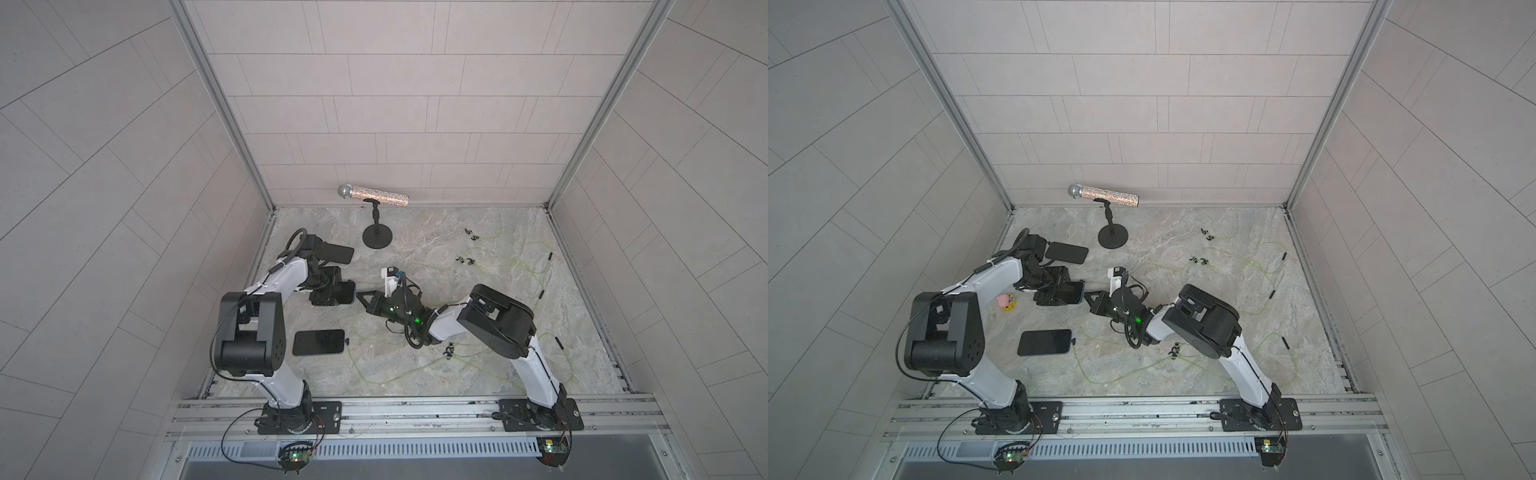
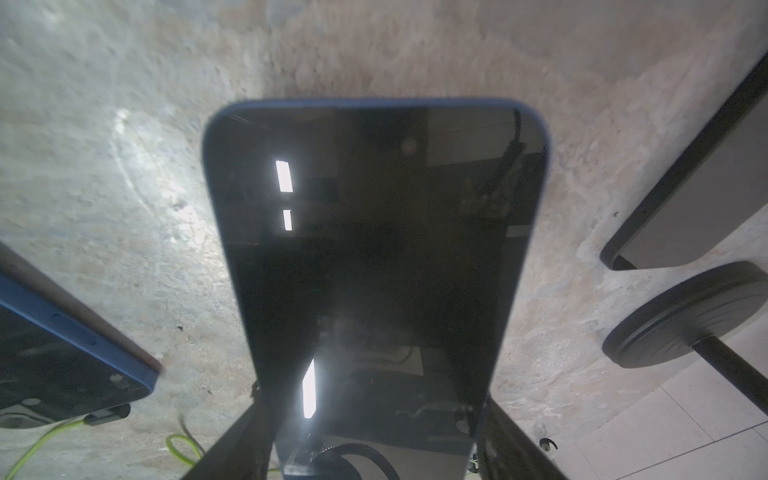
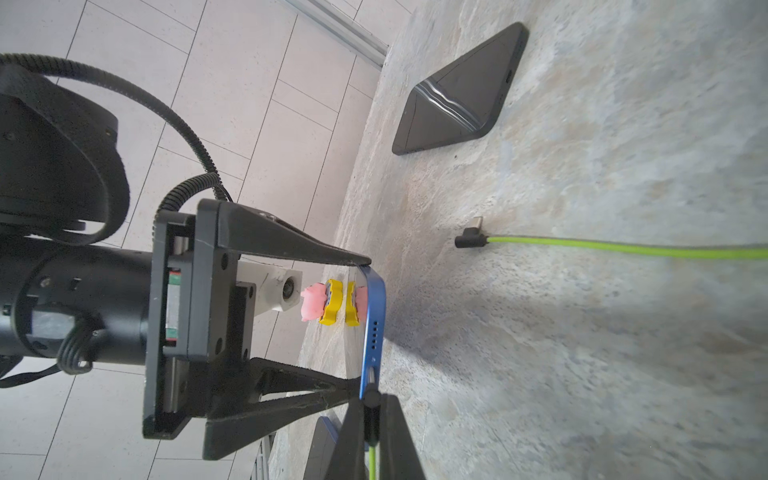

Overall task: Plug wired earphones into phones
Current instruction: Insert the wired earphone into the phone.

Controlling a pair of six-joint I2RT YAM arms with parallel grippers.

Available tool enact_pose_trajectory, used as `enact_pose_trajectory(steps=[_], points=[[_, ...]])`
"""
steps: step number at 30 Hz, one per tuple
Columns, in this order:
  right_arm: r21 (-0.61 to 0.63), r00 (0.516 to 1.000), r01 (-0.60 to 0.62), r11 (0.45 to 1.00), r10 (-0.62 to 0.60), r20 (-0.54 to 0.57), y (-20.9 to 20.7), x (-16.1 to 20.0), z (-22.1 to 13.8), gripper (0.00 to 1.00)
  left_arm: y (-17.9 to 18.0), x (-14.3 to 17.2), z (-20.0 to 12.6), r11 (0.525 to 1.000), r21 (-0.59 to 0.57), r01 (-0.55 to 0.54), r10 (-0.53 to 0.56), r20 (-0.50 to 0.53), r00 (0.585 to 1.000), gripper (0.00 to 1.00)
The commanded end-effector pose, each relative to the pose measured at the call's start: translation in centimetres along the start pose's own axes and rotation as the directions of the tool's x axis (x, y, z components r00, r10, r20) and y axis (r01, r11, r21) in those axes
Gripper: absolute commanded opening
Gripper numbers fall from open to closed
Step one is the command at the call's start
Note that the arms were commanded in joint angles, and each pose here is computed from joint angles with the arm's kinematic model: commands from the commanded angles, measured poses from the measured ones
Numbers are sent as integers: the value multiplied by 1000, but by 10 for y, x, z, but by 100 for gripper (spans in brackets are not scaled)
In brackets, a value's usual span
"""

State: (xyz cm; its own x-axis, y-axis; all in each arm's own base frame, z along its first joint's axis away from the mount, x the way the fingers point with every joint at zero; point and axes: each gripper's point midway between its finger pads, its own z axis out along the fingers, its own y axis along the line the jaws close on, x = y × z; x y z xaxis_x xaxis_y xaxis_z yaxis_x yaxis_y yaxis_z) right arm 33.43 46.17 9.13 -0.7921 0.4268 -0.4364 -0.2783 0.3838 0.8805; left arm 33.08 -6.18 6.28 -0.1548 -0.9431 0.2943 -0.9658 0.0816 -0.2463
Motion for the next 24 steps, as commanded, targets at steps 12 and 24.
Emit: enact_pose_trajectory(steps=[12,24], points=[[-58,984,55,997,-64,-163,33,23,1,0,-23,39,-19,989,100,-112,126,-145,981,51],[-30,980,74,997,-78,-183,38,25,2,0,-31,44,-28,976,163,-142,163,-128,978,50]])
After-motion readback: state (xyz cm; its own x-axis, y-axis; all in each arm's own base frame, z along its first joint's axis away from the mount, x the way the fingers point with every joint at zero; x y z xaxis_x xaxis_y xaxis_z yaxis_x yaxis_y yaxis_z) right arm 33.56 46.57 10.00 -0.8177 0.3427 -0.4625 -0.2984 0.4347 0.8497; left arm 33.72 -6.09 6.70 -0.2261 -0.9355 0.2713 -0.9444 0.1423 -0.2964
